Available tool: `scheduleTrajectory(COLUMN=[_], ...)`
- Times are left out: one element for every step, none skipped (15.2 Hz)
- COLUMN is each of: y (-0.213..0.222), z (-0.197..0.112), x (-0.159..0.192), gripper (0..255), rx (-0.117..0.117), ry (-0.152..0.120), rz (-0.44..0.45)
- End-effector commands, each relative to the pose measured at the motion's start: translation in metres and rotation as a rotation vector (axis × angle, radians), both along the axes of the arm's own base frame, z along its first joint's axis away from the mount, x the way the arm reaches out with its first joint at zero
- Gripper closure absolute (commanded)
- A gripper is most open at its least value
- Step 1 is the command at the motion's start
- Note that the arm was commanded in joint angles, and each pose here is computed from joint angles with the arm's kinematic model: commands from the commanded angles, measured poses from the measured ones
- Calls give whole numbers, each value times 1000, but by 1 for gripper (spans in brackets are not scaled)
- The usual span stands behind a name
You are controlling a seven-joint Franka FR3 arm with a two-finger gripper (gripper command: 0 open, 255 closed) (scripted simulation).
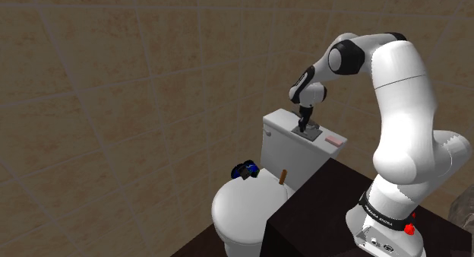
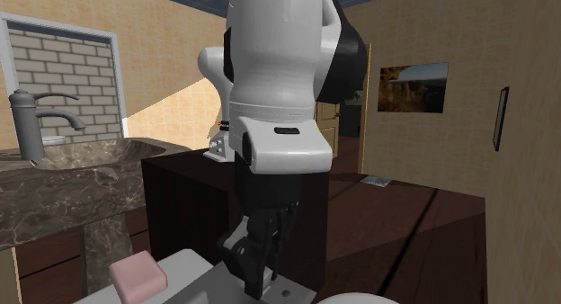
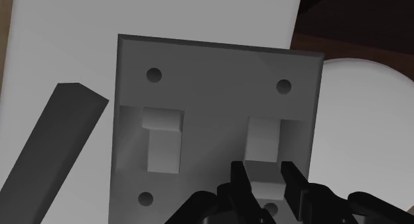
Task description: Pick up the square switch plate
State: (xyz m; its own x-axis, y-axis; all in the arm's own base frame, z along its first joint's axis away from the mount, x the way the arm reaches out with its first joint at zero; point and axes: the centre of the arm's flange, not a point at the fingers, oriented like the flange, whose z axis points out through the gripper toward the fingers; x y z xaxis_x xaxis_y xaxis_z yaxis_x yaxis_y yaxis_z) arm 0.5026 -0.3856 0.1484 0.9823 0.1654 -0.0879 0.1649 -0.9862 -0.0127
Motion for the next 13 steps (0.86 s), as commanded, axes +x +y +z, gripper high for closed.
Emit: scheduleTrajectory(y=[1,1,1,1,1,1,1,1,1,1,1,1,1], z=[9,15,20,25,31,36,41,46,52,57,62,63,63], x=[-1,-1,-1,-1,-1,-1,-1,-1,-1,-1,-1,-1,-1], gripper=[255,255,255,255,255,255,255,255,255,255,255,255,255], rx=[0,0,0,0,0,0,0,0,0,0,0,0,0], ry=[0,0,0,0,0,0,0,0,0,0,0,0,0], rz=[0,0,0,0,0,0,0,0,0,0,0,0,0])
